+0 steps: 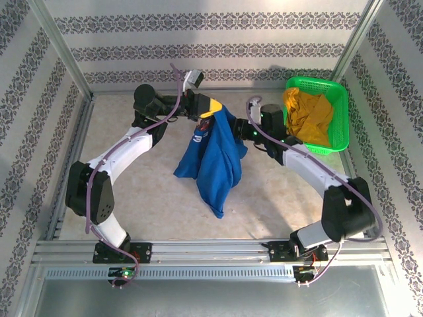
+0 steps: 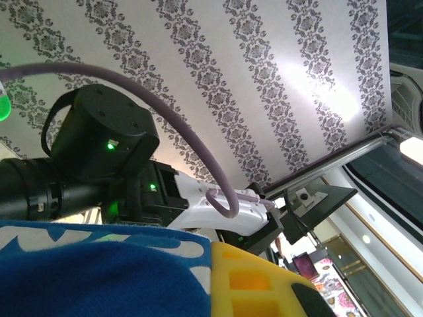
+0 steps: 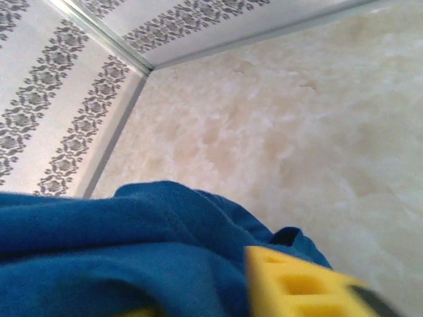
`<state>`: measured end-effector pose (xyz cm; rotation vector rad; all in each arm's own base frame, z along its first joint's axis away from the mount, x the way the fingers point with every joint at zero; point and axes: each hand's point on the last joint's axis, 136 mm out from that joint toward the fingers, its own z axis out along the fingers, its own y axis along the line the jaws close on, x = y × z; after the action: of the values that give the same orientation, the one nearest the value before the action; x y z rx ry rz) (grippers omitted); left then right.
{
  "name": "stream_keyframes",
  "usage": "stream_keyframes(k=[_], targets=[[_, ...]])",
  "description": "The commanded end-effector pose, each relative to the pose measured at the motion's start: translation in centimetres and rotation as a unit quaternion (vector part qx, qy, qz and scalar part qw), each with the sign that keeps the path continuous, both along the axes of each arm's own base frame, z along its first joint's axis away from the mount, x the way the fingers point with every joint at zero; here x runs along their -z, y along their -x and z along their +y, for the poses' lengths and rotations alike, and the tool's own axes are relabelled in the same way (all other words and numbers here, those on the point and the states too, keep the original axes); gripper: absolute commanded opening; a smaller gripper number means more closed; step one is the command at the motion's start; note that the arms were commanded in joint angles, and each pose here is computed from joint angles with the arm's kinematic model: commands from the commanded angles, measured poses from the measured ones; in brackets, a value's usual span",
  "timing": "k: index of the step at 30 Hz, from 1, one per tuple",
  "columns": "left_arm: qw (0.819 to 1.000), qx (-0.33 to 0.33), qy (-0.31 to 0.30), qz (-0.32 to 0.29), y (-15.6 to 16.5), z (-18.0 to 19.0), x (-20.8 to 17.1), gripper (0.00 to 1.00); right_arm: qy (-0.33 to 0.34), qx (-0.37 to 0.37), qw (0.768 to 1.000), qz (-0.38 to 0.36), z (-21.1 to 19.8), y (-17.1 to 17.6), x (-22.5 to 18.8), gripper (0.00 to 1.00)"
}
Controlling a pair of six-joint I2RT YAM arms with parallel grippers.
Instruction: Fold the inside-out t-shirt
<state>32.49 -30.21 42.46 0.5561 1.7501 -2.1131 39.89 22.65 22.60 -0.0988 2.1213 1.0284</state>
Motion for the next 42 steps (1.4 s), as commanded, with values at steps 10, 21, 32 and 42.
stream_keyframes(k=[10,21,32,42], targets=[[0.942,-0.300,-0.108,0.106,-12.1,12.5,16.6,0.09,-0.106,-0.041,0.993,-0.022,-0.2,3.5,-7.1,0.00],[0.910,-0.320,-0.261,0.034,-6.3,10.4,16.6,0.46,-0.167,-0.062,0.984,-0.008,1.0,6.5,-7.6,0.00],[0.860,-0.330,-0.387,-0.032,-3.3,3.9,22.8,0.51,-0.174,-0.063,0.983,-0.005,0.8,6.9,-7.8,0.00],[0.858,-0.302,-0.413,-0.053,-6.3,1.0,25.1,0.55,-0.182,-0.078,0.980,0.001,1.9,7.2,-8.0,0.00]])
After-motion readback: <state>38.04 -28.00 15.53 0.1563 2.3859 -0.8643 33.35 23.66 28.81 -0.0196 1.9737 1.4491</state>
